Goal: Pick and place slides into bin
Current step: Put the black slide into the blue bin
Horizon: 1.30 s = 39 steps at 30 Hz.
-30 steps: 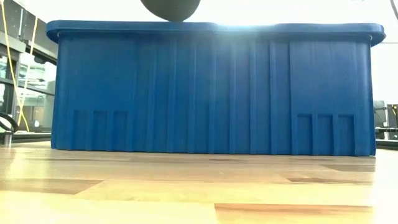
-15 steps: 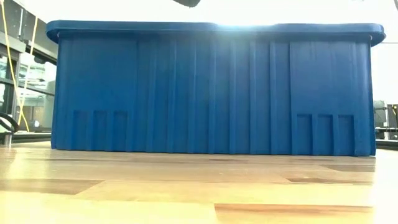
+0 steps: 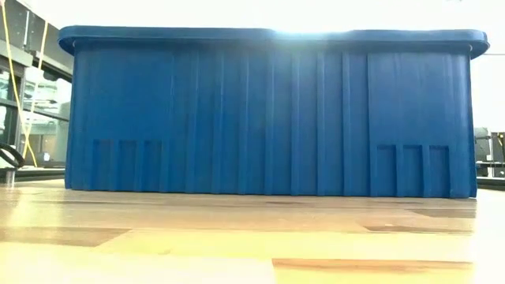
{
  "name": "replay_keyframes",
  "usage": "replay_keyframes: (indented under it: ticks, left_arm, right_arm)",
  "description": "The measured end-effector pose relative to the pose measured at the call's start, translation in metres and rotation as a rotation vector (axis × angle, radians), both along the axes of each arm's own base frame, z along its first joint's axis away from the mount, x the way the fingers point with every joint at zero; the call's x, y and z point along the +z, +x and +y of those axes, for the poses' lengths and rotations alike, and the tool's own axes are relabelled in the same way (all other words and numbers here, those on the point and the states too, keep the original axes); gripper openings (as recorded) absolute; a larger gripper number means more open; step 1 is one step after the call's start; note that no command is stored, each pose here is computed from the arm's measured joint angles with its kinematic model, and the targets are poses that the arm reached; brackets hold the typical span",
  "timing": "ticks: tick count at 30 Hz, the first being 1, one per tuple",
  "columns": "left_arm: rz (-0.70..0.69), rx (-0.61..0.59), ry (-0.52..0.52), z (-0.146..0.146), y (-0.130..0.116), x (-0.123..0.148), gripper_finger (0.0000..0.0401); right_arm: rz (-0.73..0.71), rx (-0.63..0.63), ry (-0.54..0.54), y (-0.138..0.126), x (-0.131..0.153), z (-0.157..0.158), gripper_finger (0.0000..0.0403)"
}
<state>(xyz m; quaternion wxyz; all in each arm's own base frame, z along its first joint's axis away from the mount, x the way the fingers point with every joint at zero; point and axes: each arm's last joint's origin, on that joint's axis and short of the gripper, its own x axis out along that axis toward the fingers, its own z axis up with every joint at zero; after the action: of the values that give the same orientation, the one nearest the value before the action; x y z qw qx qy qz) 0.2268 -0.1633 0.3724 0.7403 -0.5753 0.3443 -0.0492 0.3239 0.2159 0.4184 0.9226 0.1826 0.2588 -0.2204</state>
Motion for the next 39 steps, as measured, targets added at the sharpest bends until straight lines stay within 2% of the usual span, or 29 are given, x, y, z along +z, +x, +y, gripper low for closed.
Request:
replay_keyframes:
  ticks: [4,9,15,20,24,29,34,39]
  left_arm:
    - [0.1,-0.075,0.001,0.005,-0.019,0.0,0.0059]
    - [0.178,-0.091,0.048,0.014,-0.038,0.0,0.0059]
    - [0.235,-0.171,0.103,0.023,-0.052,0.007,0.0059]
    - [0.251,-0.214,0.239,0.04,-0.055,0.022,0.0058]
    - [0.243,-0.248,0.387,0.06,-0.052,0.03,0.0058]
    - [0.282,-0.348,0.526,0.078,-0.053,0.032,0.0058]
    - [0.292,-0.461,0.586,0.087,-0.044,0.032,0.0058]
    - [0.259,-0.535,0.639,0.09,-0.032,0.038,0.0058]
  right_arm:
    - [-0.001,0.042,0.005,-0.01,0.014,-0.008,0.0201]
    - [-0.022,0.1,-0.005,-0.026,0.033,-0.016,0.02]
    - [-0.114,0.238,0.104,-0.038,0.067,-0.038,0.0199]
    - [-0.242,0.379,0.183,-0.032,0.091,-0.06,0.0191]
    - [-0.228,0.396,0.182,-0.015,0.089,-0.085,0.0185]
    - [-0.165,0.335,0.229,-0.002,0.084,-0.127,0.018]
    - [-0.151,0.375,0.316,0.005,0.083,-0.156,0.0176]
    - [0.013,0.392,0.37,0.003,0.068,-0.178,0.017]
